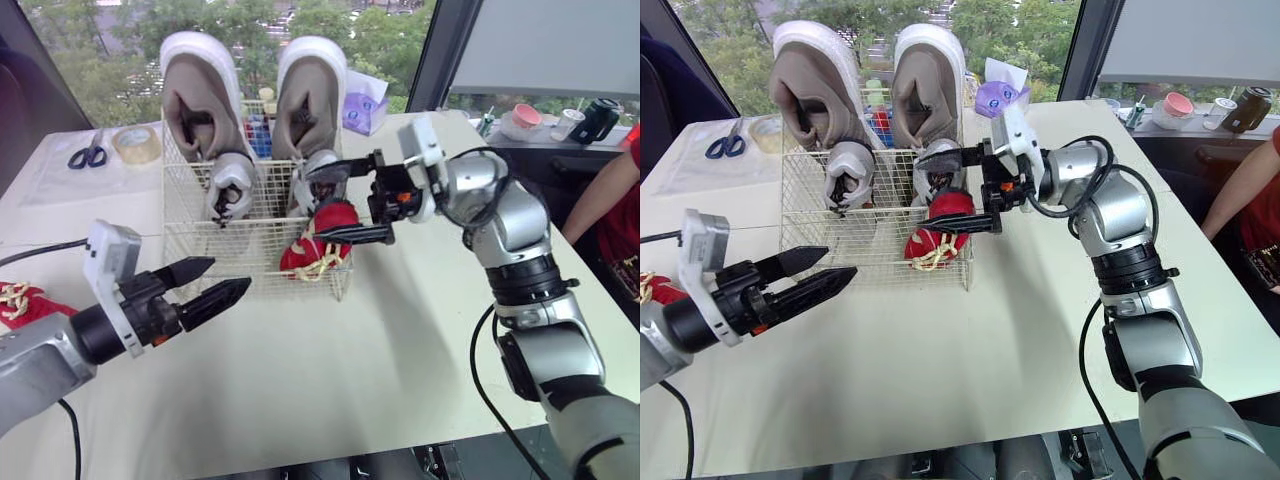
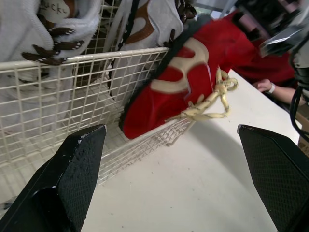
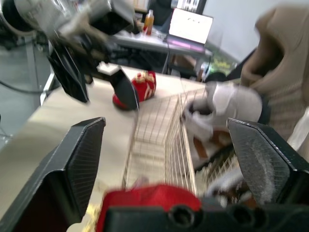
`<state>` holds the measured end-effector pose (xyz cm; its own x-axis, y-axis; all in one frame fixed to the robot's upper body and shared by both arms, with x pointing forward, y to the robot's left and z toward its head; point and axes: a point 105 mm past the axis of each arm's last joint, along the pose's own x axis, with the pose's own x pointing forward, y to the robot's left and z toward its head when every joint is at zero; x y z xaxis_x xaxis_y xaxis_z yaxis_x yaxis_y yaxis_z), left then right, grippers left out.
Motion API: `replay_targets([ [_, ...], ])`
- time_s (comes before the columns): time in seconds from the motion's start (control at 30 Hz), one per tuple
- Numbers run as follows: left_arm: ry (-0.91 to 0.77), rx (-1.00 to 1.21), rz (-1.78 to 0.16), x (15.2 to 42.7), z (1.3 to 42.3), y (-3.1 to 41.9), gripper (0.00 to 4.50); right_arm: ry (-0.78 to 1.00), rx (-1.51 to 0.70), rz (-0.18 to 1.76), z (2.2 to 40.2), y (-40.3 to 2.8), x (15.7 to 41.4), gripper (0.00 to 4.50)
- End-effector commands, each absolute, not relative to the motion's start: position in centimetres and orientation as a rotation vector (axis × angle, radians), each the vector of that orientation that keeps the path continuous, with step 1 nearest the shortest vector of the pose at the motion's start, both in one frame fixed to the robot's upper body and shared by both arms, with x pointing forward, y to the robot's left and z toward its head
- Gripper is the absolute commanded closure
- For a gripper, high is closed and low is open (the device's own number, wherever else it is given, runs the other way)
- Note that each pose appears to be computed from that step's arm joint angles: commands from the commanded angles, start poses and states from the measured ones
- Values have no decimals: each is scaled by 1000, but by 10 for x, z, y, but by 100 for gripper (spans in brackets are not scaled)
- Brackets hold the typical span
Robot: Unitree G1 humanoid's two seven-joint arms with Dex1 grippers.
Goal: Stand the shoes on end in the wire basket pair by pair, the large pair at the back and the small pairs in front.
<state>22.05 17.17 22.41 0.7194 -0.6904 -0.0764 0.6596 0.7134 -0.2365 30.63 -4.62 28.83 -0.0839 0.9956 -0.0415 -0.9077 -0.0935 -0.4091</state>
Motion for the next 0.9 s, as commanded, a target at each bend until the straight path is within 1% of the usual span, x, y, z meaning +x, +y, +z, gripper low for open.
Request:
replay_targets([
  [0.03,106,-160,-738,223,239,179,0,-385,-291,1654,316,-51,290,7],
  [0.13,71,-165,-695,226,251,191,0,-402,-211,1674,336,-55,280,7],
  [0.2,25,-194,-618,229,267,209,0,-403,-181,1667,349,-63,277,7],
  [0.23,9,-180,-544,231,274,223,0,-399,-181,1656,355,-68,277,7],
  [0.33,2,-50,-178,239,289,280,0,-340,-176,1661,374,-86,271,7],
  [0.4,65,-39,124,241,285,336,0,-214,-214,1722,370,-94,260,7],
  [0.47,112,-75,293,237,278,369,0,-127,-273,1756,361,-97,253,7],
  [0.53,185,-109,396,231,266,388,0,-50,-379,1781,343,-100,251,7],
  [0.6,232,-254,613,220,249,419,0,4,-460,1795,329,-105,251,7],
  [0.67,331,-342,800,203,229,437,0,11,-529,1776,322,-106,257,7],
  [0.73,379,-393,857,197,221,437,0,3,-553,1769,320,-106,260,7],
  [0.9,434,-516,909,192,216,432,0,-2,-541,1776,319,-104,260,7],
])
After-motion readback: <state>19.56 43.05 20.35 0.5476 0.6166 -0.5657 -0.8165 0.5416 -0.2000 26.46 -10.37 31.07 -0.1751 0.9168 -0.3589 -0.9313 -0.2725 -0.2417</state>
